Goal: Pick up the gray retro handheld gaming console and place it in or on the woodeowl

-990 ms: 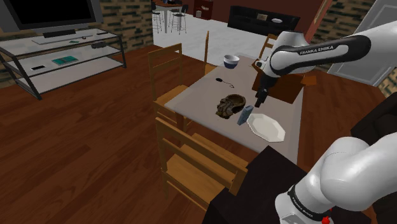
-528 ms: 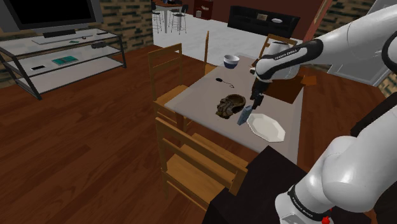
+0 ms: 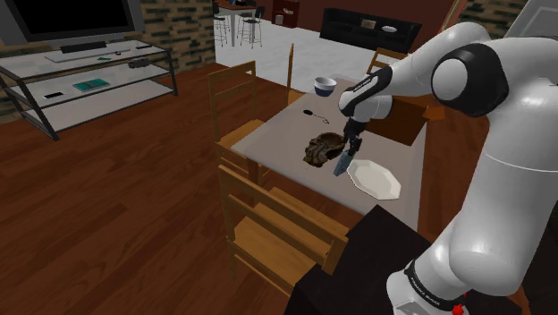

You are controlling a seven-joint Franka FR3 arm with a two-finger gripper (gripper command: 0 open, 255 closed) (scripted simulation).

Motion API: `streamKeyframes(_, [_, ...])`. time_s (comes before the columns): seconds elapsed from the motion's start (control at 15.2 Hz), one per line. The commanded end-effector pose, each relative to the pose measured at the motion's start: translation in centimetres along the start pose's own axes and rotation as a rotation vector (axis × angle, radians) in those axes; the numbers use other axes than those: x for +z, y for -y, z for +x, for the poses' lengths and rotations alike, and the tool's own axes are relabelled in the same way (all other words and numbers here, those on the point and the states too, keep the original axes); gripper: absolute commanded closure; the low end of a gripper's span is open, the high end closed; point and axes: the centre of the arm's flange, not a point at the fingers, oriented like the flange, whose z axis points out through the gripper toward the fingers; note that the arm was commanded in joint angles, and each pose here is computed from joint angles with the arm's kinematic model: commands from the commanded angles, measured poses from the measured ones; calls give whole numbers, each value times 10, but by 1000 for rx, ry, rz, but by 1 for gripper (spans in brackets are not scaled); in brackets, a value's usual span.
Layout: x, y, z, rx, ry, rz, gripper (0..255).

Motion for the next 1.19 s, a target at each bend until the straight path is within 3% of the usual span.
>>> streamKeyframes(0.0, [21, -19, 0, -50, 6, 1, 0])
streamKeyframes(0.59, [72, -31, 1, -78, 10, 2, 0])
streamKeyframes(1.12, [72, -31, 1, -78, 10, 2, 0])
